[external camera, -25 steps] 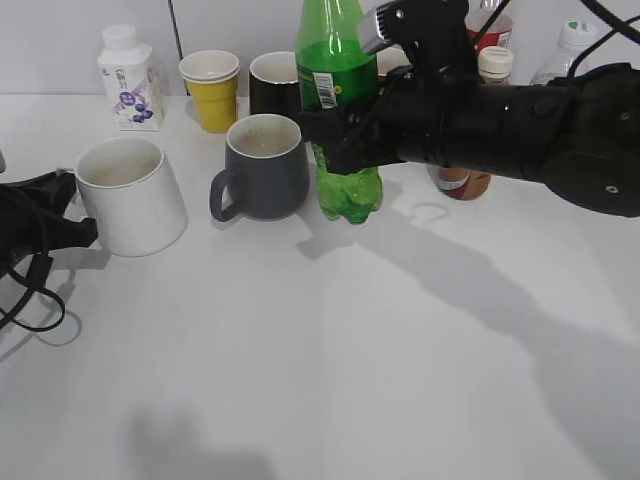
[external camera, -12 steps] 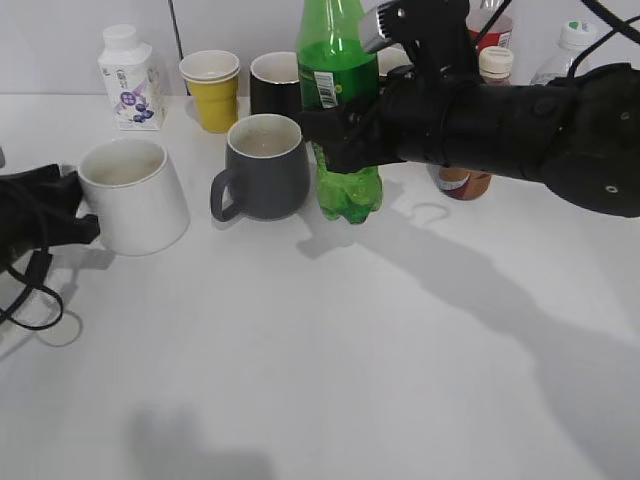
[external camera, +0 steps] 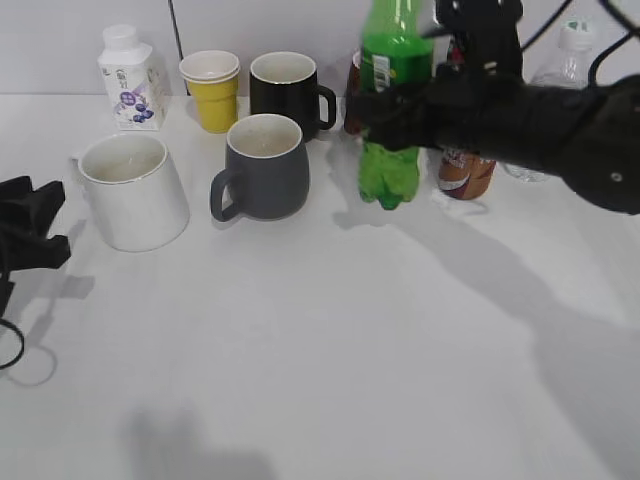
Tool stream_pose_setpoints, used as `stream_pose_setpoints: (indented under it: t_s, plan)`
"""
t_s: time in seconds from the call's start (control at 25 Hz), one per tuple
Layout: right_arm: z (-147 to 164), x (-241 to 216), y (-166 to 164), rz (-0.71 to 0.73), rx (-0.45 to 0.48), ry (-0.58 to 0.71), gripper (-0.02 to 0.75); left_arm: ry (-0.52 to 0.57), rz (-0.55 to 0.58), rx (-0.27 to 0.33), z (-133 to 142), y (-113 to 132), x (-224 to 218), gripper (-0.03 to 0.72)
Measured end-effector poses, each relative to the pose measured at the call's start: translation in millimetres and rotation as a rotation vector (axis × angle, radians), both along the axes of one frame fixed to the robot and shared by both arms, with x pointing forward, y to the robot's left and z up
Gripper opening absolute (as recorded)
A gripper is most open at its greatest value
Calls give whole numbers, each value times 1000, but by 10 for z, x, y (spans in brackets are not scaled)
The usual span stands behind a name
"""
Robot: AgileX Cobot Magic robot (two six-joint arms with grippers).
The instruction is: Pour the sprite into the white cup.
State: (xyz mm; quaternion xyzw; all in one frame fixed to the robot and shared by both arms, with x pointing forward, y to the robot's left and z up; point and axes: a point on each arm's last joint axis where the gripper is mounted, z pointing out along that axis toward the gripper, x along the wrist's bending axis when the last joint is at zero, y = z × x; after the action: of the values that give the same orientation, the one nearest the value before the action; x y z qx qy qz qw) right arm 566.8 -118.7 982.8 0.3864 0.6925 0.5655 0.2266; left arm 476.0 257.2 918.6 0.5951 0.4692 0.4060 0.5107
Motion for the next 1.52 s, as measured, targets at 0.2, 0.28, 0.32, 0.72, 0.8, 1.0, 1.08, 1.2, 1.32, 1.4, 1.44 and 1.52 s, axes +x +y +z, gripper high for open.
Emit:
stream_pose_setpoints:
  t_s: [0.2, 0.28, 0.32, 0.72, 0.8, 1.0, 1.08, 1.2, 1.32, 1.4, 1.44, 1.52]
  plan:
    - [-298, 118, -2, -6, 43, 4, 418, -39, -43, 6, 122, -27, -70, 285]
    - [-374, 135, 22, 8, 66, -13, 418, -53, -51, 8, 169, -32, -82, 285]
    - [-402, 137, 31, 19, 63, -21, 418, -61, -53, 8, 194, -33, -87, 285]
    - [-287, 83, 83, 121, 23, -137, 636, -145, -63, 9, 458, -29, -167, 285]
    - [-268, 83, 80, 117, 28, -140, 639, -165, -64, 8, 509, -27, -184, 285]
    - [91, 19, 48, 117, 37, -246, 640, -152, -69, 35, 635, -16, -270, 285]
    - [359, -49, 13, 112, 56, -316, 640, -139, -71, 55, 708, -6, -336, 285]
    - [793, -207, -84, 85, 61, -392, 640, -111, -57, 88, 857, 29, -455, 285]
    - [1130, -397, -222, 33, 26, -382, 640, -21, -10, 128, 1176, 100, -628, 285]
    - [1305, -549, -320, -3, 0, -340, 640, 3, 40, 126, 1520, 183, -864, 286]
    - [1381, -640, -366, -19, -20, -315, 638, 24, 59, 118, 1643, 217, -966, 287]
    - [1511, -832, -431, -47, -51, -278, 636, 25, 90, 114, 1918, 290, -1235, 303]
